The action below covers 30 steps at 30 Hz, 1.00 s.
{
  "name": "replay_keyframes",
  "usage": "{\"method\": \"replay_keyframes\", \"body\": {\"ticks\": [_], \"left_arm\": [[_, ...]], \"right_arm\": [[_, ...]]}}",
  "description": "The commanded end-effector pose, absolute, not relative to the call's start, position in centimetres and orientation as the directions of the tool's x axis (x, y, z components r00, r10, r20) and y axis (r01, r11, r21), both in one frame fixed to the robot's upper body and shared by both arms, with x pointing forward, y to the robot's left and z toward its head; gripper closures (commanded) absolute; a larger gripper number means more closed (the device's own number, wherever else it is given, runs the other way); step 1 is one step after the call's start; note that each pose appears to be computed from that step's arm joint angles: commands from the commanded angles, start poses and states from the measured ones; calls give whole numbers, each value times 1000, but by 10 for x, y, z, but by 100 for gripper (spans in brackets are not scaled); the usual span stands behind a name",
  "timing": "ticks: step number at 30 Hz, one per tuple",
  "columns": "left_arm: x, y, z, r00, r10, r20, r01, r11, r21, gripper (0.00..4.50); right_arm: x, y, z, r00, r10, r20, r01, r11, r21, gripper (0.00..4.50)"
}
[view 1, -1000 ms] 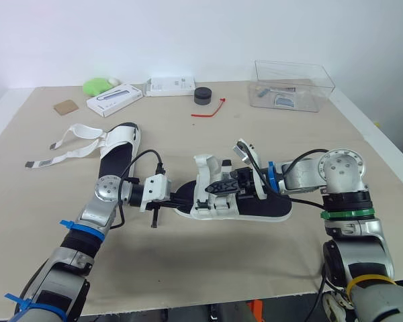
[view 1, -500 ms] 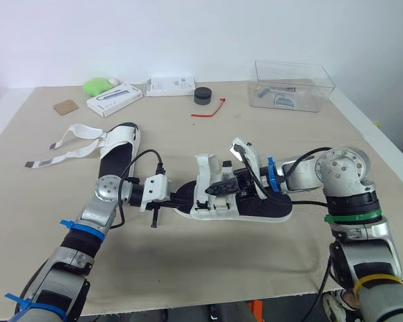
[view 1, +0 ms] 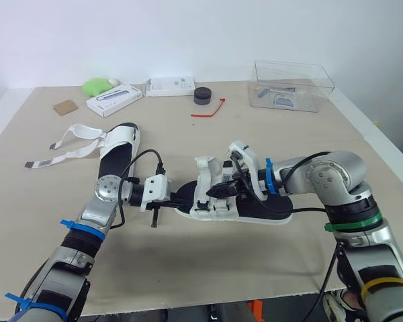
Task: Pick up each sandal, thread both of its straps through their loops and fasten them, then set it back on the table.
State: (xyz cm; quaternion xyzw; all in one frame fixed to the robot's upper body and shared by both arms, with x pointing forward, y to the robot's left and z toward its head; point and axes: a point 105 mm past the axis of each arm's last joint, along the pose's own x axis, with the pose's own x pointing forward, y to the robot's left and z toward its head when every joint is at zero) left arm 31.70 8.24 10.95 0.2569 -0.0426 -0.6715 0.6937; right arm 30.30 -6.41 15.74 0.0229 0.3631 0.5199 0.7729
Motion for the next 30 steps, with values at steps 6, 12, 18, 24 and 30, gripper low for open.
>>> {"method": "replay_keyframes", "body": {"ticks": [6, 12, 18, 24, 30], "left_arm": [[319, 83, 106, 103, -948, -302, 909, -33, 416, 450], [319, 82, 104, 107, -948, -300, 907, -30, 419, 450], [320, 82, 103, 108, -947, -302, 907, -31, 421, 450], [321, 82, 104, 106, -947, -304, 904, -36, 427, 450], [323, 81, 104, 107, -946, -305, 903, -36, 429, 450]], "right_arm": [[297, -59, 181, 122, 876, -467, -755, 388, 529, 443], [291, -64, 174, 134, 859, -494, -763, 408, 502, 443], [282, -64, 167, 137, 853, -504, -773, 410, 484, 443], [277, -61, 175, 148, 857, -493, -811, 391, 436, 363], [302, -62, 206, 263, 864, -430, -818, 436, 376, 237]]}}
